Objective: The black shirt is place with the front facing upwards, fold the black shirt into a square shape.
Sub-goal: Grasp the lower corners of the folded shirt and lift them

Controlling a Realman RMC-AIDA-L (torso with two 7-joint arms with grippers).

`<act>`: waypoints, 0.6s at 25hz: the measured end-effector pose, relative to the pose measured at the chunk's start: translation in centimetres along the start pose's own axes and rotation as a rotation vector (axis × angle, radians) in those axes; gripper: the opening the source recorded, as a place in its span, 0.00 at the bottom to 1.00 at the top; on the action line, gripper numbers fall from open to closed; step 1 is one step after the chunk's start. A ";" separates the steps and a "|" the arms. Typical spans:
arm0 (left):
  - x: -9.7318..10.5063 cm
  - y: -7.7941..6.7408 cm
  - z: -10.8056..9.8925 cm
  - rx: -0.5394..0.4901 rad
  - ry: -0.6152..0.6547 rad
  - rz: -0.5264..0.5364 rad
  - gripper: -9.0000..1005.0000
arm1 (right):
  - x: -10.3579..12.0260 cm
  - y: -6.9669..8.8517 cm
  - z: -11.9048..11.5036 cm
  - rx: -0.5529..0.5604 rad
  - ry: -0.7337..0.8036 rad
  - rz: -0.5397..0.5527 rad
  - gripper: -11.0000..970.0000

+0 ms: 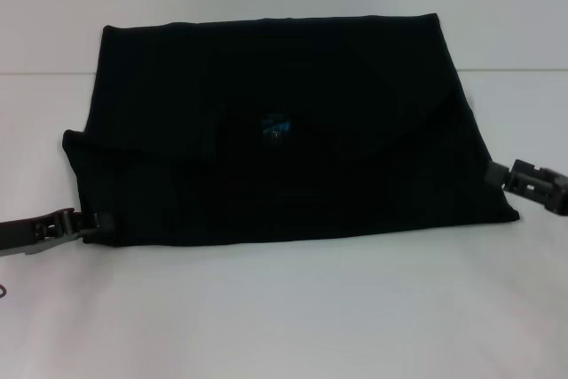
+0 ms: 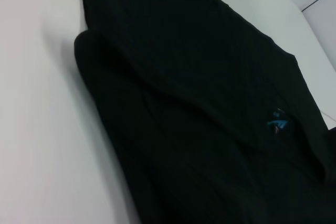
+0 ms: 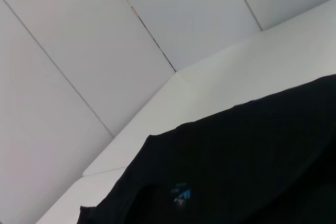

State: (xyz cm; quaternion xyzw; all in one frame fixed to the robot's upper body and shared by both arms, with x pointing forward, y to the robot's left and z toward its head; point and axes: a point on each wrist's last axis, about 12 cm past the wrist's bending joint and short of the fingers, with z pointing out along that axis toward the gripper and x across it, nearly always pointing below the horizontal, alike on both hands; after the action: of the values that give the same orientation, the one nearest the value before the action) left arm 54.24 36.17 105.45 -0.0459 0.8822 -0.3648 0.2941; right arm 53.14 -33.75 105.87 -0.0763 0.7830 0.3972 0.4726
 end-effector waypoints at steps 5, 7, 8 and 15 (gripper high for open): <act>0.0 0.0 0.0 0.005 0.004 0.002 0.22 | -2.9 -0.6 -0.5 0.040 0.046 0.040 0.95; 0.0 -0.1 0.0 0.006 0.005 0.004 0.16 | -4.7 -0.8 -0.7 0.067 0.094 0.068 0.95; 0.0 -0.1 0.0 0.006 0.005 0.005 0.13 | -5.8 -0.8 -0.8 0.087 0.135 0.095 0.95; 0.0 -0.1 -0.1 0.006 0.005 0.010 0.04 | -11.7 -0.7 0.6 0.264 0.406 0.261 0.95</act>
State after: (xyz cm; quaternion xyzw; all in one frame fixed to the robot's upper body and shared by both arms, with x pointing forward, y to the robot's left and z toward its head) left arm 54.21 36.18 105.55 -0.0398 0.8820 -0.3664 0.2937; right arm 60.22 -36.81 114.68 0.0094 0.9100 0.3255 0.2566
